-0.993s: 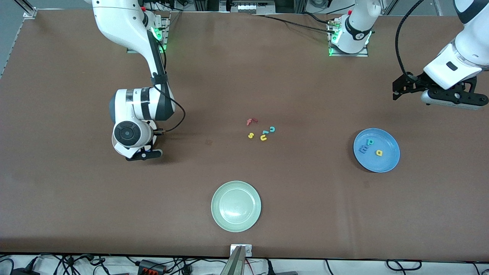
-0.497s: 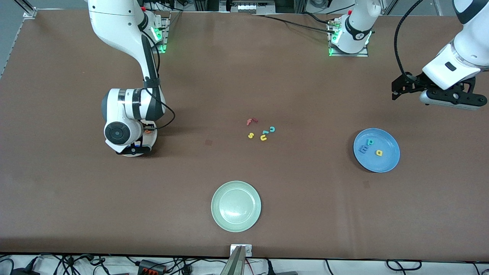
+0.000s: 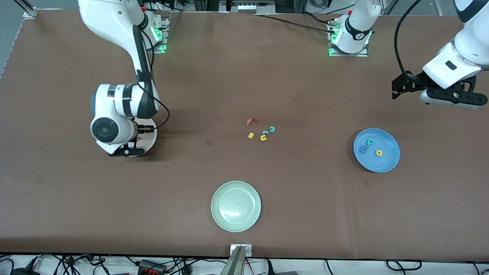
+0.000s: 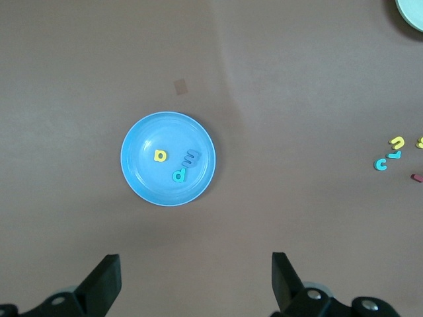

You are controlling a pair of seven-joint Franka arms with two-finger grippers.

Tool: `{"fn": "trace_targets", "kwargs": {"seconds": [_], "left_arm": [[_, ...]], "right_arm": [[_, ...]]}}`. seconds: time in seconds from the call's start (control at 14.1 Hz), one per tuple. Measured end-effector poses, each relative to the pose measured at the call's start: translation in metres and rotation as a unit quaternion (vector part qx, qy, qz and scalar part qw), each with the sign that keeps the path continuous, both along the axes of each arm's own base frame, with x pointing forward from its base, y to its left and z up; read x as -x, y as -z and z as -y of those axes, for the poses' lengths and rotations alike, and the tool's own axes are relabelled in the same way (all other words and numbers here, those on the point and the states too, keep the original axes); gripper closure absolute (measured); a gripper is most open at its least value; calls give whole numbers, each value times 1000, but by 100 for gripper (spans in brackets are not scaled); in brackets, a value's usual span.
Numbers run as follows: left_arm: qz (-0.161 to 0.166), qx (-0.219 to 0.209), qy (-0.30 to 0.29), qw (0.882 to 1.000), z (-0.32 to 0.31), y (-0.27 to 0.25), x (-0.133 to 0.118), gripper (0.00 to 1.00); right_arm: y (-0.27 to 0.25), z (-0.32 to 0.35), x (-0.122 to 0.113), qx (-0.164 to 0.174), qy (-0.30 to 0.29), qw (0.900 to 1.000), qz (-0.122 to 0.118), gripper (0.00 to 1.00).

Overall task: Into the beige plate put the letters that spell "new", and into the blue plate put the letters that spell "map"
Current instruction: 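Release the green u onto the tan plate with the right gripper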

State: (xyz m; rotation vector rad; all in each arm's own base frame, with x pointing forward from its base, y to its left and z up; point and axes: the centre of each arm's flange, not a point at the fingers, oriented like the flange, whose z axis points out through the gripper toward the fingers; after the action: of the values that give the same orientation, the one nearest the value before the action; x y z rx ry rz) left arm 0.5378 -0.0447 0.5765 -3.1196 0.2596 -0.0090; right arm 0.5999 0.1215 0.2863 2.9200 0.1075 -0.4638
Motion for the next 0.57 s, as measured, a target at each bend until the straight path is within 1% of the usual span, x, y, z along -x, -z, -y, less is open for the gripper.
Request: {"fn": "trace_targets", "kwargs": {"seconds": [0.14, 0.28, 0.43, 0.57], "left_arm": [[0, 0, 1, 1000, 1, 0, 0, 0], [0, 0, 3, 1000, 4, 0, 0, 0], [0, 0, 6, 1000, 6, 0, 0, 0], [0, 0, 7, 1000, 8, 0, 0, 0]], "right_arm": [[-54, -1, -18, -12, 5, 1000, 28, 0], [-92, 2, -32, -18, 7, 998, 58, 0], [-108, 3, -39, -25, 11, 997, 75, 0], [-117, 7, -44, -50, 31, 994, 87, 0]]}}
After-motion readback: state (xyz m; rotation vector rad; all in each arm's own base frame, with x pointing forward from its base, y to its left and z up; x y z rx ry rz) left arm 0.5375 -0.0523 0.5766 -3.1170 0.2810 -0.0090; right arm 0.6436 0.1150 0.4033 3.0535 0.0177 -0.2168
